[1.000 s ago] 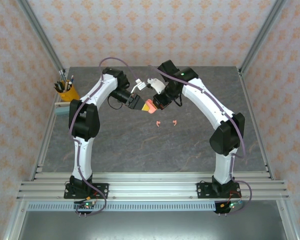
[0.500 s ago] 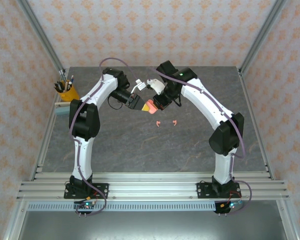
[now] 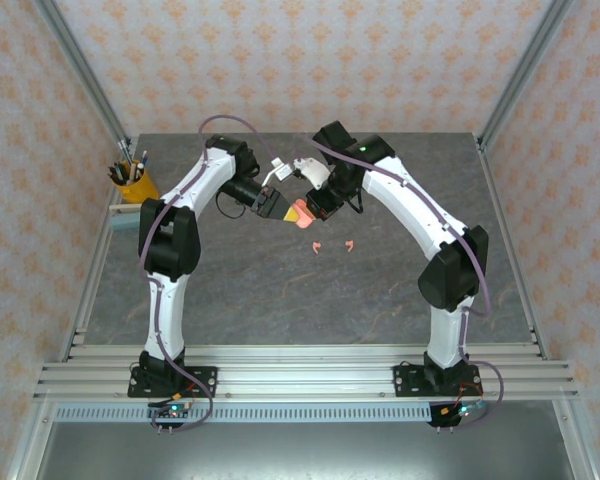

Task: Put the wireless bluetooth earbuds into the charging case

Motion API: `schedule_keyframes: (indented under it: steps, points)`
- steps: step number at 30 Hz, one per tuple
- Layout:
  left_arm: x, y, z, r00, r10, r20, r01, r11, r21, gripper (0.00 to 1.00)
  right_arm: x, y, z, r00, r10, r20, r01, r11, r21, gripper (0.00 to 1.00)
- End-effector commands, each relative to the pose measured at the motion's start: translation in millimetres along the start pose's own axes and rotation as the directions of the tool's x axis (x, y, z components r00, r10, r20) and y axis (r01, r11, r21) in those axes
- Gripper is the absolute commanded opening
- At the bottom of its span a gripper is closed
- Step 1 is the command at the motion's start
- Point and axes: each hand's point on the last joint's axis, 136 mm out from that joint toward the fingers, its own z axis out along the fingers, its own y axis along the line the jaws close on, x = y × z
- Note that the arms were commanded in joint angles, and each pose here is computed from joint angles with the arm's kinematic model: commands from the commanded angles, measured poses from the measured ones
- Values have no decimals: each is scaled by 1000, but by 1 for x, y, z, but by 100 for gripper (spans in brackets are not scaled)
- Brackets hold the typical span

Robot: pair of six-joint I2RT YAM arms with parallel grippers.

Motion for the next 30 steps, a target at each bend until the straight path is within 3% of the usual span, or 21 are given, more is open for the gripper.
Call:
schedule_keyframes:
  steps: [1,10,30]
  points:
    - [9,-13,7,987,-155,-41,157,987,42,39,-16,23,-27,993,-63,99,66,997,-28,0]
    - [9,-11,7,987,-159,-39,160,986,45,30,-18,23,-27,993,-60,106,63,998,-29,0]
    - [17,-16,8,988,-152,-37,154,986,58,32,-21,9,-21,994,-59,92,56,998,35,0]
